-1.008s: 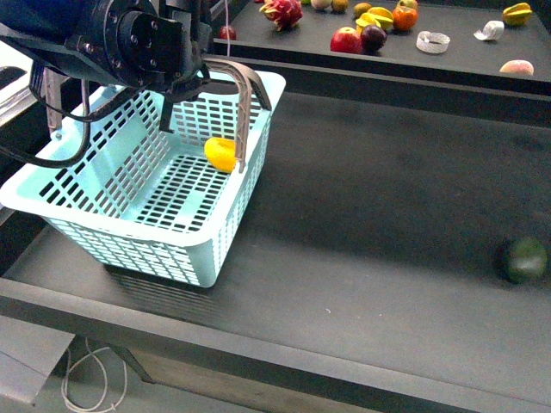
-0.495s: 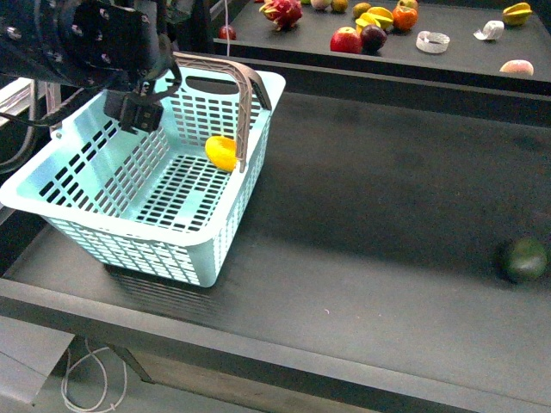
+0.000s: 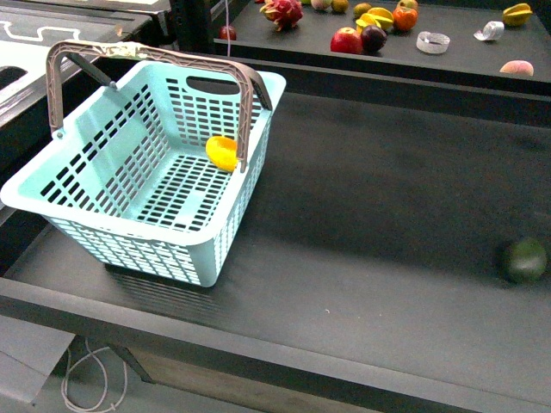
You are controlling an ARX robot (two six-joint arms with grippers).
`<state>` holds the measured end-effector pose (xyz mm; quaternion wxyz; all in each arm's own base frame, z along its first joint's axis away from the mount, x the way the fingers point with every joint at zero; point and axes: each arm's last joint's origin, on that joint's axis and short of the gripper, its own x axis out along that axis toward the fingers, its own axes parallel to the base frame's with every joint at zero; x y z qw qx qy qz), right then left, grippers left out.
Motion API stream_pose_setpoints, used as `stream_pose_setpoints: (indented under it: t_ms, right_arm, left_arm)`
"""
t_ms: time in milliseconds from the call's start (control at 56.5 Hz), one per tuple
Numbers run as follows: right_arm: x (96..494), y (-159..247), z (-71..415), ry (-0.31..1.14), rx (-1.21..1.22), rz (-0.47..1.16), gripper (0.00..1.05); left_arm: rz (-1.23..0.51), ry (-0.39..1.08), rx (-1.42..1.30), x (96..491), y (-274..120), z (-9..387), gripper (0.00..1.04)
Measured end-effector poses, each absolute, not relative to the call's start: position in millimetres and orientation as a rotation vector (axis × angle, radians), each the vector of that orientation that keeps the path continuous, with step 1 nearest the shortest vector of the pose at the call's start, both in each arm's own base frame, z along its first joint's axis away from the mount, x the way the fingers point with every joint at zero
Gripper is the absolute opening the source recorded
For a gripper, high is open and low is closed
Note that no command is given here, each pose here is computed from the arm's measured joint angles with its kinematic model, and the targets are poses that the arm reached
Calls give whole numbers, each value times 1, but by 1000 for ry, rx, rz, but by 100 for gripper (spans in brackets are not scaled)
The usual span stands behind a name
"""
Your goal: Pick mango with right arm and hold basket with left
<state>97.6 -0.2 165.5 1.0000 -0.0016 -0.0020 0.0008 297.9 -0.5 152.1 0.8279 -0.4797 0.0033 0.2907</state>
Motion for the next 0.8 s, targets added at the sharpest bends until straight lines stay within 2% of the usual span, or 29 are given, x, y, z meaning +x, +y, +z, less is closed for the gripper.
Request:
stream_pose_setpoints:
  t_ms: [230,478,548,584,655,743,796]
  right_arm:
    - [98,0,166,-4,-3,2,96]
    - [98,0,166,-4,-3,2,96]
    - [98,0,166,-4,-3,2,96]
    - [98,0,166,-4,-3,1,96]
    - [98,0,165,-1,-3,2,96]
    - [98,0,165,-3,-3,3,96]
    - [98,0,165,-3,-3,2,96]
  left_arm:
    - [760,-44,-1025,230,30,155,97]
    - [793,-53,-1028,220,35,152,97]
    - [498,28,-940,217,38,146,86]
    - [297,62,-770,210,35,146,78]
    - [52,28,-482,202,27,159,64]
    - [2,-3,-171,190,20,165,44]
    - [6,12,-99,182,18,162,32]
